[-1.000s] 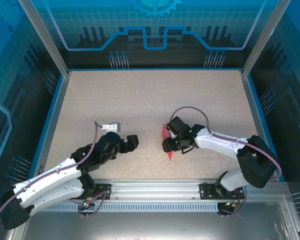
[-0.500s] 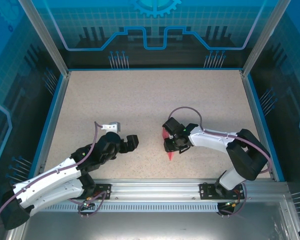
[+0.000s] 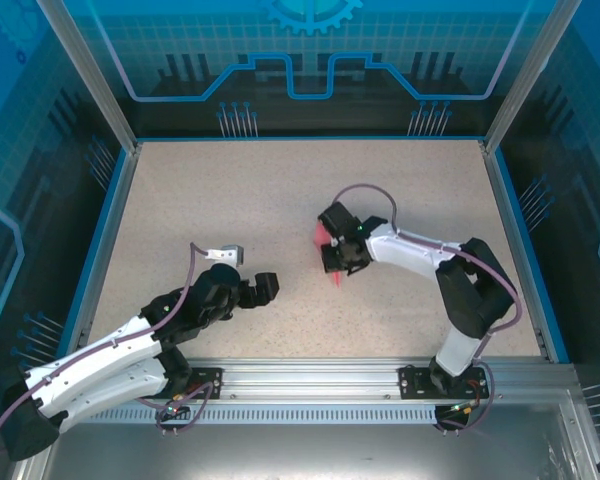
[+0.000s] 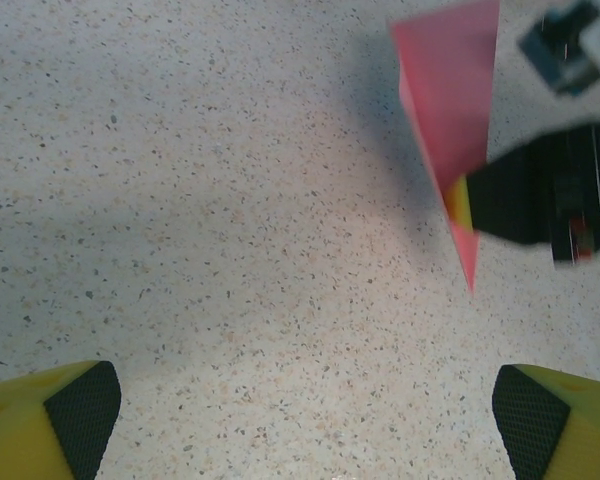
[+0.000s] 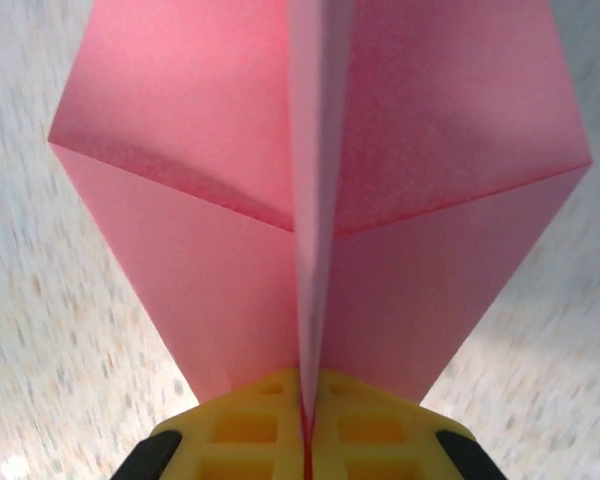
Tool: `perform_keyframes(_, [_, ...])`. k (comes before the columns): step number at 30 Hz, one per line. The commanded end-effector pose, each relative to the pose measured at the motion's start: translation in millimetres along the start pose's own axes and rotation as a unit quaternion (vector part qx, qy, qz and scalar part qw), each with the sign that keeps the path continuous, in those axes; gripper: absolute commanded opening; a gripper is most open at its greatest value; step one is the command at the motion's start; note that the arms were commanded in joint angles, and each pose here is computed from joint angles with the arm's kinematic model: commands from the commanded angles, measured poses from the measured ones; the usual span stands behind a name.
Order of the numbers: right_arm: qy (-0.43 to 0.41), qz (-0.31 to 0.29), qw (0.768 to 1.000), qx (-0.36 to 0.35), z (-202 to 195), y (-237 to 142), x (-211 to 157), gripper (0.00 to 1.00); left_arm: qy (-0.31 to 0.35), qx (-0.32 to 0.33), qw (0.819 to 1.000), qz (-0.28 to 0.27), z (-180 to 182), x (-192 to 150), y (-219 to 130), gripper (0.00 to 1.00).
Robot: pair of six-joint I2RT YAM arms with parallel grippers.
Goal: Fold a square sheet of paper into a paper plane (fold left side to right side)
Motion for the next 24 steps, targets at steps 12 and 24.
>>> perform_keyframes(12, [0.014, 0.059, 0.997, -0.052, -21, 43, 68, 0.05, 0.010, -0.035, 0.999, 0.009, -10, 3, -4, 0.99])
perform_keyframes(24, [0.013, 0.089, 0.994, -0.056, -22, 69, 61, 0.07, 0.011, -0.026, 1.000, 0.013, -10, 4, -4, 0.99])
Point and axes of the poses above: each hand's point on the last joint's axis, 136 mm out from that joint toward the fingers, its own y axis out along the fingers, its own z axis along the line the jaws close on, x = y × z, the point moved 7 cm from there along -y, back along the fingers
